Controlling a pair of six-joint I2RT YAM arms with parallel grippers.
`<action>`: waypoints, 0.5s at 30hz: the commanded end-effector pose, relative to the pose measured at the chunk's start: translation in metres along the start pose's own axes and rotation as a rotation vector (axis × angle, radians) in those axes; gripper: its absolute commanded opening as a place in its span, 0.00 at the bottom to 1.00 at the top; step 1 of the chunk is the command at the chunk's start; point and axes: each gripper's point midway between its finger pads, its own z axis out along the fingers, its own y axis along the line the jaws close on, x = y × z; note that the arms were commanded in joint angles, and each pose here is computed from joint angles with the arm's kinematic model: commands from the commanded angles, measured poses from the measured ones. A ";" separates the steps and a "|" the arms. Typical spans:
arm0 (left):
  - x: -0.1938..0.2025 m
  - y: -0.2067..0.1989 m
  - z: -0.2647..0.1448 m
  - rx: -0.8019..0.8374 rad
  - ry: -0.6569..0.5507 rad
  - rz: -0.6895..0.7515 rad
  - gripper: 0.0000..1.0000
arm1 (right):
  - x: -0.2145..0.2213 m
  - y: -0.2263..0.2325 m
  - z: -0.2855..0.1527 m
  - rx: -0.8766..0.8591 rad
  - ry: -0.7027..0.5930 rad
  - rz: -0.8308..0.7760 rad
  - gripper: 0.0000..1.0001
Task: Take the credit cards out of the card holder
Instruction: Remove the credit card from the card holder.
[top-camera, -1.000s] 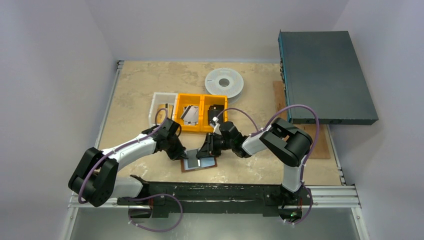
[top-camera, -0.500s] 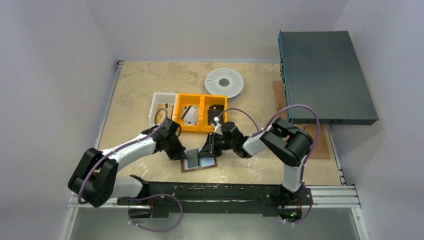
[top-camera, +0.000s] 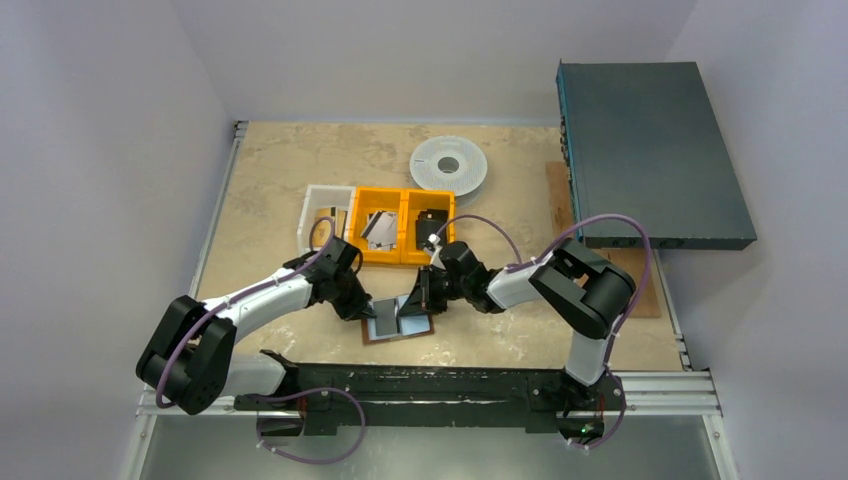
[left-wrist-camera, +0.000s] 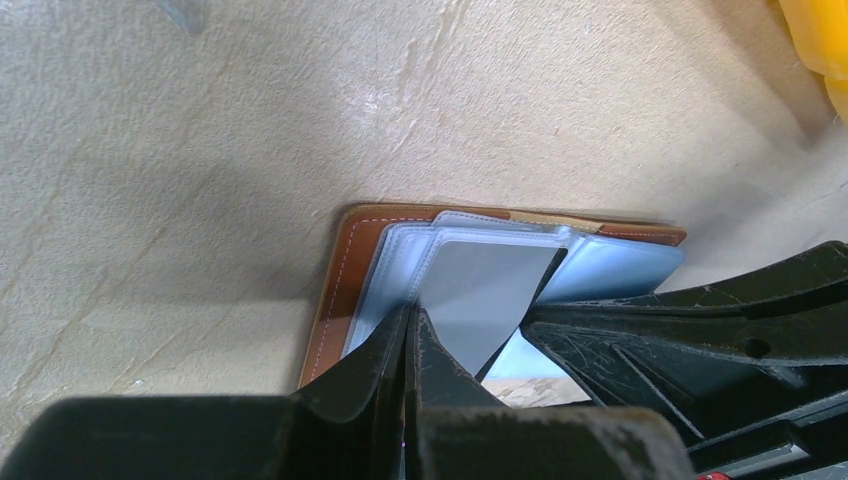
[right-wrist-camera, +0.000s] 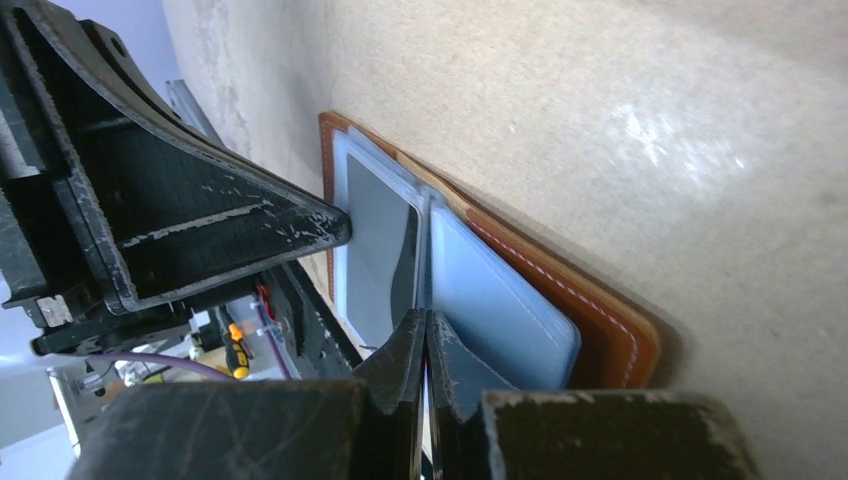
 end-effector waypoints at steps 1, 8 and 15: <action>0.004 0.070 0.010 -0.272 -0.029 0.010 0.00 | -0.005 -0.010 -0.009 0.101 -0.024 -0.020 0.00; 0.001 0.072 0.009 -0.272 -0.037 0.017 0.00 | -0.003 0.001 -0.010 0.034 -0.016 -0.032 0.15; 0.002 0.071 0.010 -0.268 -0.031 0.011 0.00 | 0.004 0.016 -0.008 -0.066 0.023 -0.014 0.14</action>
